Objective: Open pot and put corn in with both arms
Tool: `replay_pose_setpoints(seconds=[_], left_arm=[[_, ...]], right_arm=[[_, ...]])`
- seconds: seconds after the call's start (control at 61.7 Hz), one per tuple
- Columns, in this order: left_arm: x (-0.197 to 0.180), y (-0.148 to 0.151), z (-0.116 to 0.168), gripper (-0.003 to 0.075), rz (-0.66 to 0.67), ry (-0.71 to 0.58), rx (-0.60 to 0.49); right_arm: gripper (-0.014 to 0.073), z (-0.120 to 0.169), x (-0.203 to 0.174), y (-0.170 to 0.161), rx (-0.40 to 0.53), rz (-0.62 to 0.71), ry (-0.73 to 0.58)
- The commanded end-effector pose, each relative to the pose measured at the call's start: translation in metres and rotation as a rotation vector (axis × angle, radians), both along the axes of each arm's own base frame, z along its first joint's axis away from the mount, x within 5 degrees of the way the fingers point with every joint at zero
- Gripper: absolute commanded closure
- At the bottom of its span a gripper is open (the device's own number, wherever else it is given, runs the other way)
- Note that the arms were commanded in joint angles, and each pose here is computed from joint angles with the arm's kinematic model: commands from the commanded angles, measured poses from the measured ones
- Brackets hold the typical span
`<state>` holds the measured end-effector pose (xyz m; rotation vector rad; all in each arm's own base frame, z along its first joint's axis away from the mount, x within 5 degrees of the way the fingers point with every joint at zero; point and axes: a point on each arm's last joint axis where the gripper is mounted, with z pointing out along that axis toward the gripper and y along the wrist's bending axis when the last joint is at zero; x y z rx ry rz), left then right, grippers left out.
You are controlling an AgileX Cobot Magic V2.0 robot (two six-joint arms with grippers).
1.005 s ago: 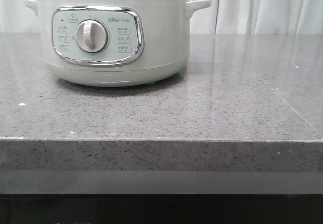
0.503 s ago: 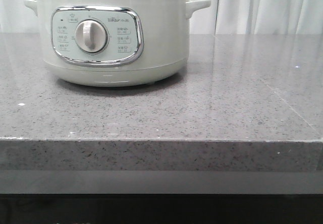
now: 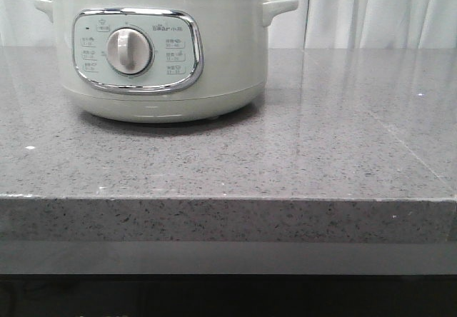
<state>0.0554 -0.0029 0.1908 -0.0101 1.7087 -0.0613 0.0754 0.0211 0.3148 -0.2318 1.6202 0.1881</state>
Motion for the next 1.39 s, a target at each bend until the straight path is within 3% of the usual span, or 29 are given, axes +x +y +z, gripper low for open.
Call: replay_pose_setpoints(seconds=[0.0, 0.259, 0.405, 0.73, 1.038, 1.378], left_arm=[[0.0, 0.001, 0.004, 0.0741, 0.011, -0.088, -0.021], [0.0, 0.001, 0.004, 0.0741, 0.011, -0.088, -0.021], [0.0, 0.001, 0.004, 0.0741, 0.011, -0.088, -0.021], [0.0, 0.001, 0.004, 0.0741, 0.011, -0.088, -0.021], [0.0, 0.001, 0.004, 0.0741, 0.011, -0.088, -0.021], [0.0, 0.001, 0.004, 0.0741, 0.011, -0.088, -0.021]], right_arm=[[0.0715, 0.015, -0.001, -0.001, 0.013, -0.014, -0.103], [0.0715, 0.015, 0.0, -0.001, 0.013, -0.014, -0.102], [0.0715, 0.001, 0.003, -0.004, 0.019, -0.047, -0.102], [0.0715, -0.063, -0.01, -0.018, 0.035, -0.229, -0.073], [0.0715, -0.11, -0.021, -0.019, 0.033, -0.241, -0.064], [0.0715, -0.117, -0.021, -0.019, 0.03, -0.239, -0.039]])
